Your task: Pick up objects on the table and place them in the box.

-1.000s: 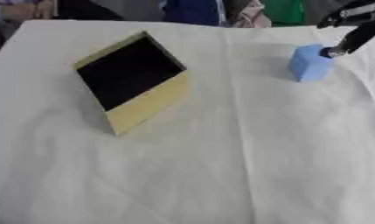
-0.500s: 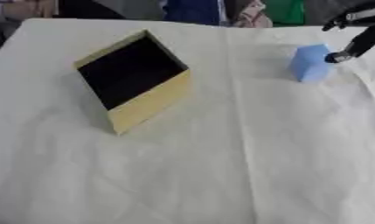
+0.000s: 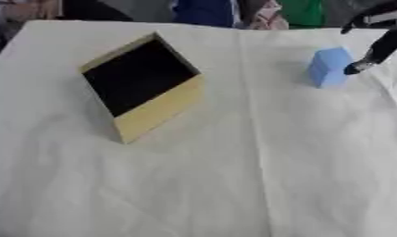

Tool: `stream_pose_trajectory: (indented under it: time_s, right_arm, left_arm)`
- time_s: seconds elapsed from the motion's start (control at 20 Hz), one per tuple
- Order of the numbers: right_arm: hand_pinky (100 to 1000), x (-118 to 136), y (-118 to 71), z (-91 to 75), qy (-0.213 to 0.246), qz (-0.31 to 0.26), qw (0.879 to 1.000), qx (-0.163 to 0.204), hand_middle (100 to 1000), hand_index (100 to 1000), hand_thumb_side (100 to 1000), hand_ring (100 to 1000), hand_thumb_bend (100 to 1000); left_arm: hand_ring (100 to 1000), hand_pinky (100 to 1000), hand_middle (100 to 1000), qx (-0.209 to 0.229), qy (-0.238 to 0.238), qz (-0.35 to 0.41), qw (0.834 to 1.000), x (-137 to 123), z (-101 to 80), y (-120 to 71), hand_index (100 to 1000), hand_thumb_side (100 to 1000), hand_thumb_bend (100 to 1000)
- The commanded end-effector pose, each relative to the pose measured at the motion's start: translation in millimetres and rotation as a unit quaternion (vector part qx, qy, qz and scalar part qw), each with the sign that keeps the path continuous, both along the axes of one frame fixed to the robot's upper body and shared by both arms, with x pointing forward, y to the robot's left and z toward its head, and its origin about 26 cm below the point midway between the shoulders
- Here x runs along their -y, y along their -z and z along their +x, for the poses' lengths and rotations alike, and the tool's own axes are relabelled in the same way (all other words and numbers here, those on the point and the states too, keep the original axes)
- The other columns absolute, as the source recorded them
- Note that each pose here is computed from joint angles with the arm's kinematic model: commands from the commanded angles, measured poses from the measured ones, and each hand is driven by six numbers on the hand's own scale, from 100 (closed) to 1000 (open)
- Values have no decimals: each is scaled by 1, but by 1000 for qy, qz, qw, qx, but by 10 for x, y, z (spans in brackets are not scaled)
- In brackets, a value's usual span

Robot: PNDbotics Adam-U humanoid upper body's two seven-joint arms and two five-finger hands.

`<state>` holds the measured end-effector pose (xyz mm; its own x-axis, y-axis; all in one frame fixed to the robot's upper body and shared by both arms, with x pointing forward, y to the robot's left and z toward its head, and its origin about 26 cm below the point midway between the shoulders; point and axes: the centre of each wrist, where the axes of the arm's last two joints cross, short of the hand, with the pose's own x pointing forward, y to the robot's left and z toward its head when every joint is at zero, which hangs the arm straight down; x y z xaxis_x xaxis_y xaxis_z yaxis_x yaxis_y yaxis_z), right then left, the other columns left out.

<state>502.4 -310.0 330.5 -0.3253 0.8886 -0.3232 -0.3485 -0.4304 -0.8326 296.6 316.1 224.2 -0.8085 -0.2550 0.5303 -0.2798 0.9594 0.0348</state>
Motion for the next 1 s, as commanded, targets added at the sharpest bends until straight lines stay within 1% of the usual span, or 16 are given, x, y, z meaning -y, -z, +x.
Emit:
stream_pose_trajectory:
  time_s: [0.05,0.4,0.55,0.75,1.0]
  right_arm:
    - [1000,-24,-166,-11,-32,-59,997,-47,1000,1000,552,995,531]
    - [1000,-73,-63,67,-23,-61,996,-55,990,1000,536,991,503]
    - [1000,-81,25,107,-19,-56,996,-67,981,1000,509,986,461]
    - [1000,-84,142,149,-13,-57,995,-85,976,1000,488,983,437]
    - [996,-61,255,178,2,-53,994,-95,956,1000,458,972,385]
  left_arm:
    - [593,663,609,15,-2,10,1000,-20,-28,-90,872,895,100]
    - [593,663,609,16,-1,10,1000,-15,-25,-93,872,892,100]
    - [593,663,609,16,0,11,1000,-12,-24,-95,872,887,100]
    - [593,663,609,17,2,15,1000,-7,-22,-99,872,888,100]
    - [594,664,608,16,4,16,1000,-5,-20,-101,872,894,100]
